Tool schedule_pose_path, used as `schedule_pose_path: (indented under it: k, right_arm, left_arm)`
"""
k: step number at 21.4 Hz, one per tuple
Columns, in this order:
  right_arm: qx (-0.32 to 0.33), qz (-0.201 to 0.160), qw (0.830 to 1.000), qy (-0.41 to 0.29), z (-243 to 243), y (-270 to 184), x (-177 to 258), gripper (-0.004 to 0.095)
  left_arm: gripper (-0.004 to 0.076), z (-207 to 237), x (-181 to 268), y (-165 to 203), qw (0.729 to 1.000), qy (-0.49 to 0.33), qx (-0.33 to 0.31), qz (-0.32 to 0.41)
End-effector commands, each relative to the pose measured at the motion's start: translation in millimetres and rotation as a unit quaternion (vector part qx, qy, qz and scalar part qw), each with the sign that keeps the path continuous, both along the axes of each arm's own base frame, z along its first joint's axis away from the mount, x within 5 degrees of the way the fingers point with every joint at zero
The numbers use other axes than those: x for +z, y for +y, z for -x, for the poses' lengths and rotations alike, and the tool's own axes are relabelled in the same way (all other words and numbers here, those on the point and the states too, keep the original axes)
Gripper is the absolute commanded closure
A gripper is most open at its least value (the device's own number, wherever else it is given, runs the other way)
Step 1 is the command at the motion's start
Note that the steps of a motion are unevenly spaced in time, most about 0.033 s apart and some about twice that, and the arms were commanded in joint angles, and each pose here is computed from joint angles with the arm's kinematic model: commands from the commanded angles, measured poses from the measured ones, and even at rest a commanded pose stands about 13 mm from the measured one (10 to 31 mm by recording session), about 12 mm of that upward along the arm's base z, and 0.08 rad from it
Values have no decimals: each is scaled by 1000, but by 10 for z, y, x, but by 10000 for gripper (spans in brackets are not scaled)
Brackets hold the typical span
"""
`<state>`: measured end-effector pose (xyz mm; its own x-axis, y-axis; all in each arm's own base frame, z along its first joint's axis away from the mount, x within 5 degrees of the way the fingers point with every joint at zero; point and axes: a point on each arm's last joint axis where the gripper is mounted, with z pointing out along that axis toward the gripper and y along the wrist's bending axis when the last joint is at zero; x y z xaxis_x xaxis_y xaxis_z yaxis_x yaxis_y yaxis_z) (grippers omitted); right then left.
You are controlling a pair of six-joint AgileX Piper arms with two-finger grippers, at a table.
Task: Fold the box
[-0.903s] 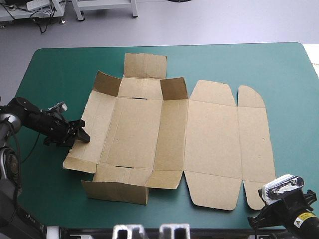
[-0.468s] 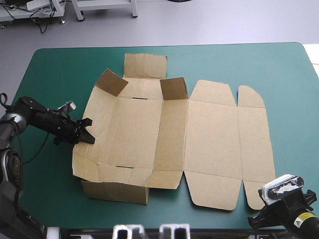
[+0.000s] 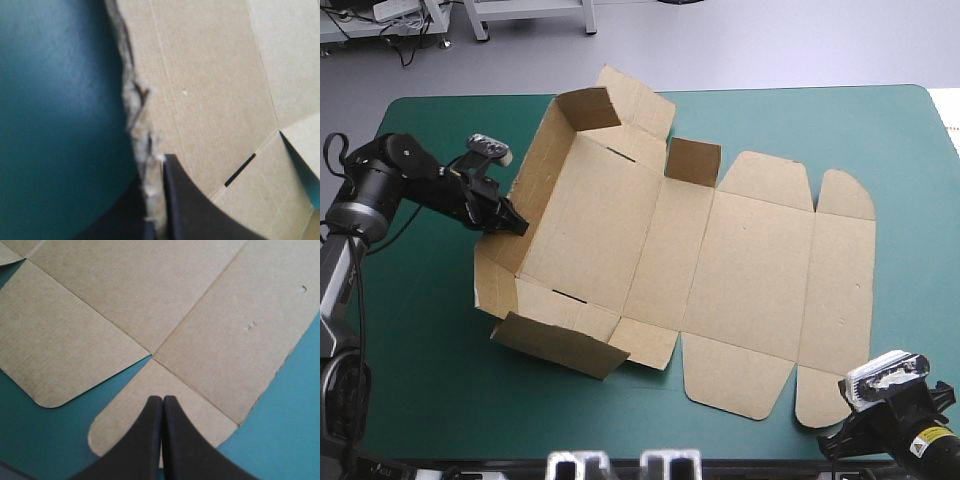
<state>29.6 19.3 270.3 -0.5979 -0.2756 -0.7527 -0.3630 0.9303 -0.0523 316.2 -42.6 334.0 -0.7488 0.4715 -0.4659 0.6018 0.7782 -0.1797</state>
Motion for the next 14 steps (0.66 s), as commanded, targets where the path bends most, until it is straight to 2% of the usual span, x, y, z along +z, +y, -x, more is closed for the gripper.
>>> schedule_pose_path:
  k: [1,4,8,10,14]
  right_arm:
    - [-3,-5,1000,-26,-44,3,90,932]
    - [-3,-5,1000,-26,-44,3,90,932]
    - [-3,-5,1000,-26,-44,3,90,932]
    - [-3,-5,1000,-26,-44,3,90,932]
    - [-3,-5,1000,-26,-44,3,90,932]
  left_arm:
    - [734,191,472,-315,989,-80,-102,-67]
    - [734,187,831,-644,953,-213,-144,-161]
    - [734,195,988,-864,921,-298,-169,-186]
    - [734,239,1052,-1088,884,-361,-219,-202]
    - [734,281,1142,-1280,839,-429,-239,-235]
